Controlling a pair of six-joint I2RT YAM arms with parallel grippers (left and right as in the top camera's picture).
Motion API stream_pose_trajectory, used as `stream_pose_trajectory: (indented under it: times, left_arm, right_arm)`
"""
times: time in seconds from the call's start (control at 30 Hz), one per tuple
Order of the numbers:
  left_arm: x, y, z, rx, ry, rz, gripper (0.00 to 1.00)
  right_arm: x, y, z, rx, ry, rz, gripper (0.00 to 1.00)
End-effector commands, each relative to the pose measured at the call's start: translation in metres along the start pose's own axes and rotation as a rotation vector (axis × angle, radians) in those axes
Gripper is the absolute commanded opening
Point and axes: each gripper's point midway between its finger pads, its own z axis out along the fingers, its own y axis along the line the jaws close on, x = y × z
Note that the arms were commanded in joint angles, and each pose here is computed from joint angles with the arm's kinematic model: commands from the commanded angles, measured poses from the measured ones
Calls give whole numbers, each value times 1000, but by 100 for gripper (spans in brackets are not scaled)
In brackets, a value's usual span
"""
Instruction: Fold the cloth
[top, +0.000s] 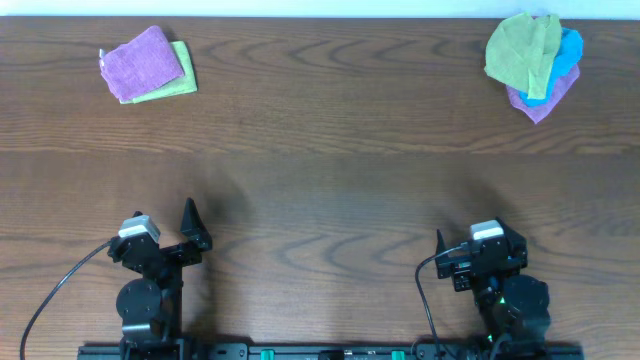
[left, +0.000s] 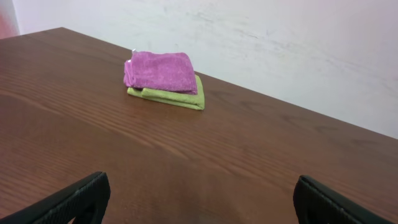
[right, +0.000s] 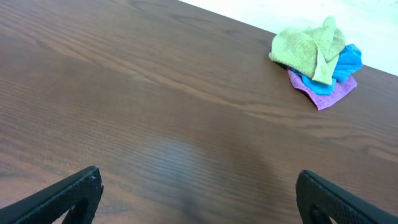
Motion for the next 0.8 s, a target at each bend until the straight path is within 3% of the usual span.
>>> stream_pose_trajectory:
  times: [0.0, 0.53, 0.67, 0.77]
  left_arm:
    - [18, 5, 3, -14, 40, 15, 95]
    - [18, 5, 3, -14, 40, 15, 95]
    - [18, 5, 3, -14, 40, 15, 95]
    - [18, 5, 3, -14, 40, 15, 95]
  right_arm:
    - [5, -2, 1, 14, 8, -3, 99]
    - [5, -2, 1, 14, 8, -3, 99]
    - [-21, -8, 0, 38, -99, -1, 99]
    - [-63, -17, -8, 75, -271, 11, 99]
